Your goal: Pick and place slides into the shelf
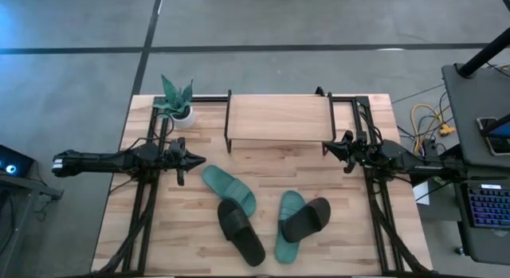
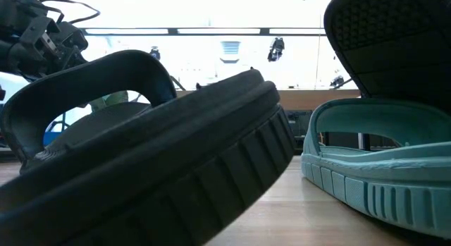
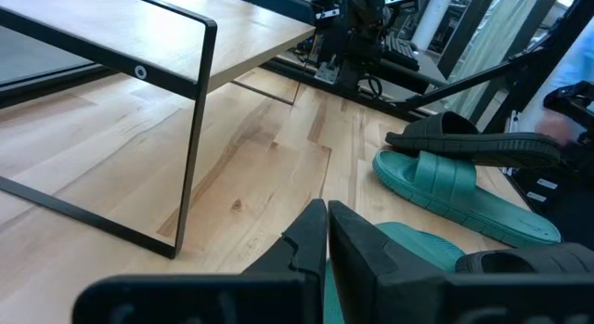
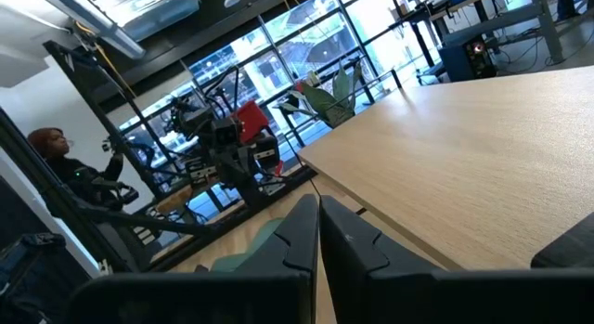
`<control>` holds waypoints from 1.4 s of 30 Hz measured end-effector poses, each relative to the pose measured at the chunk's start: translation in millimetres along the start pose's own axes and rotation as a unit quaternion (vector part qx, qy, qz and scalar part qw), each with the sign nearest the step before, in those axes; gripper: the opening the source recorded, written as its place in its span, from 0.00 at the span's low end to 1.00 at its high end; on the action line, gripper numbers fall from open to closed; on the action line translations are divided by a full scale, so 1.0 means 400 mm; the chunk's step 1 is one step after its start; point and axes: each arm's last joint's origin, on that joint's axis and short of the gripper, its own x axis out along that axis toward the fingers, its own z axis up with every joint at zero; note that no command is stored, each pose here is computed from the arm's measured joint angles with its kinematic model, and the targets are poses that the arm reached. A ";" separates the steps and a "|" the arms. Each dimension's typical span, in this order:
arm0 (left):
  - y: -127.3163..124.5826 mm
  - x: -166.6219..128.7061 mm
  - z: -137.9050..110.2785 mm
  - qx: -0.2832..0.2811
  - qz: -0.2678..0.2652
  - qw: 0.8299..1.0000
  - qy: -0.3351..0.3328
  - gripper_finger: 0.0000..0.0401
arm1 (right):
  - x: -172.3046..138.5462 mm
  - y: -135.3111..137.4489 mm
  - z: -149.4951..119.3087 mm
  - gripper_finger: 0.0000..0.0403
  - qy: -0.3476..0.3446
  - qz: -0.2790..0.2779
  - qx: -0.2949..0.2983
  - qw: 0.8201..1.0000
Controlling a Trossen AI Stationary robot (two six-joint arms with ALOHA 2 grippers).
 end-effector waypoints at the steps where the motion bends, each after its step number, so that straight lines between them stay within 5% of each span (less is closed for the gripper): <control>1: 0.000 0.000 0.000 0.000 0.000 1.000 0.000 0.00 | 0.000 0.000 0.000 0.02 0.000 0.000 0.000 1.000; 28: 0.000 0.000 0.000 0.000 0.000 1.000 0.000 0.00 | 0.000 0.000 0.000 0.02 -0.001 0.000 0.000 1.000; 37: 0.000 0.000 0.000 0.000 0.000 1.000 0.000 0.00 | -0.001 -0.007 0.014 0.02 -0.058 -0.068 0.007 0.996; 42: 0.000 0.000 0.000 0.000 0.000 1.000 0.000 0.00 | 0.000 -0.006 0.015 0.02 -0.069 -0.057 0.160 0.983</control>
